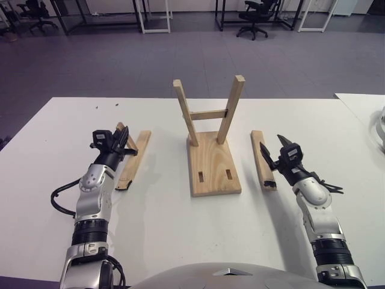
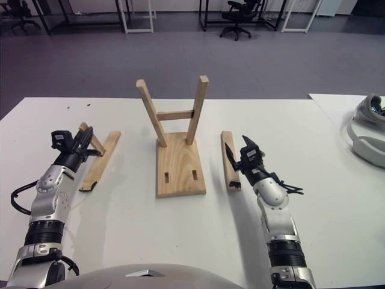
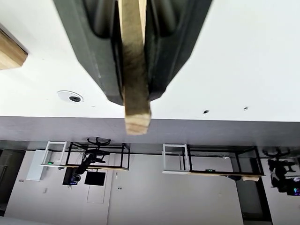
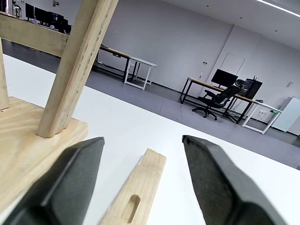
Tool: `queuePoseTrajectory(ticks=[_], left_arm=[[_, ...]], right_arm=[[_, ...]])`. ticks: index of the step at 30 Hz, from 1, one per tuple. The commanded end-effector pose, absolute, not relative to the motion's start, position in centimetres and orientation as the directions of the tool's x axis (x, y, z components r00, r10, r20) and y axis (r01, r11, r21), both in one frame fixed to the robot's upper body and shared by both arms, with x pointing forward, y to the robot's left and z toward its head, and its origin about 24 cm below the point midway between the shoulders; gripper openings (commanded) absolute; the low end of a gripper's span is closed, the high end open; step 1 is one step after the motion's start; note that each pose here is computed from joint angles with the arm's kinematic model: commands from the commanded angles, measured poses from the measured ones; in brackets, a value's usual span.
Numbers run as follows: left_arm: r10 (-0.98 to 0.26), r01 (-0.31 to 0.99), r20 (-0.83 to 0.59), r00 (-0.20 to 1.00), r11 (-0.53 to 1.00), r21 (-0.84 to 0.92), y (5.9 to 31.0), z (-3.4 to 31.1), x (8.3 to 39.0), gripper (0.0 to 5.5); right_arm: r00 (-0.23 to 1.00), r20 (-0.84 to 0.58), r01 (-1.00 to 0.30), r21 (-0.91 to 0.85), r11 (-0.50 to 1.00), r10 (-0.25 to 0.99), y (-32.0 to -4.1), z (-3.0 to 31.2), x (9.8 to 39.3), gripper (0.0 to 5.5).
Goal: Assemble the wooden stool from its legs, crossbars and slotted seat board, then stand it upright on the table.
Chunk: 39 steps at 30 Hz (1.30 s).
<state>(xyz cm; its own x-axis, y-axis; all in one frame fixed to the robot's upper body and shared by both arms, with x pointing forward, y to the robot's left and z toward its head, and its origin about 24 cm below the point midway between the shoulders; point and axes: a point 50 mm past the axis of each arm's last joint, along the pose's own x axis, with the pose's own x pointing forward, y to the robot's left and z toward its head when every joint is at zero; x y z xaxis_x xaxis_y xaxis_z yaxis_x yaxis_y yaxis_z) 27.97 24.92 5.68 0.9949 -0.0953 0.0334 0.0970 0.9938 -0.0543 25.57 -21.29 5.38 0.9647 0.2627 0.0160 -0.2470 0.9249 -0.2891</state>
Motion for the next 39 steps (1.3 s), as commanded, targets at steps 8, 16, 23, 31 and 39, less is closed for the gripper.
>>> queuePoseTrajectory(ticks=[8, 16, 23, 31, 39], left_arm=[[-0.218, 0.218, -0.026, 0.976, 0.976, 0.01, 24.6, 7.2, 28.5, 1.04], [-0.219, 0.267, -0.288, 0.932, 0.953, 0.14, 25.6, 7.2, 26.6, 2.45], [-0.164, 0.243, -0.509, 0.845, 0.966, 0.092, 25.5, 3.4, 23.9, 2.77], [-0.159, 0.263, -0.562, 0.812, 0.958, 0.11, 25.7, 2.5, 23.5, 2.58], [-0.167, 0.223, -0.363, 0.917, 0.968, 0.117, 26.6, 4.9, 25.3, 2.02]], right_arm=[[0.957, 0.036, -0.26, -0.325, 0.909, 0.286, -20.6, 5.8, 26.0, 3.11], [0.967, 0.043, -0.226, -0.31, 0.923, 0.252, -20.5, 5.4, 25.9, 3.11], [0.969, 0.029, -0.225, -0.301, 0.927, 0.245, -20.4, 4.8, 25.4, 3.11], [0.968, 0.024, -0.232, -0.3, 0.925, 0.25, -20.1, 4.6, 25.5, 3.11], [0.956, 0.096, -0.272, -0.054, 0.961, 0.276, -19.8, 7.2, 26.7, 3.11]])
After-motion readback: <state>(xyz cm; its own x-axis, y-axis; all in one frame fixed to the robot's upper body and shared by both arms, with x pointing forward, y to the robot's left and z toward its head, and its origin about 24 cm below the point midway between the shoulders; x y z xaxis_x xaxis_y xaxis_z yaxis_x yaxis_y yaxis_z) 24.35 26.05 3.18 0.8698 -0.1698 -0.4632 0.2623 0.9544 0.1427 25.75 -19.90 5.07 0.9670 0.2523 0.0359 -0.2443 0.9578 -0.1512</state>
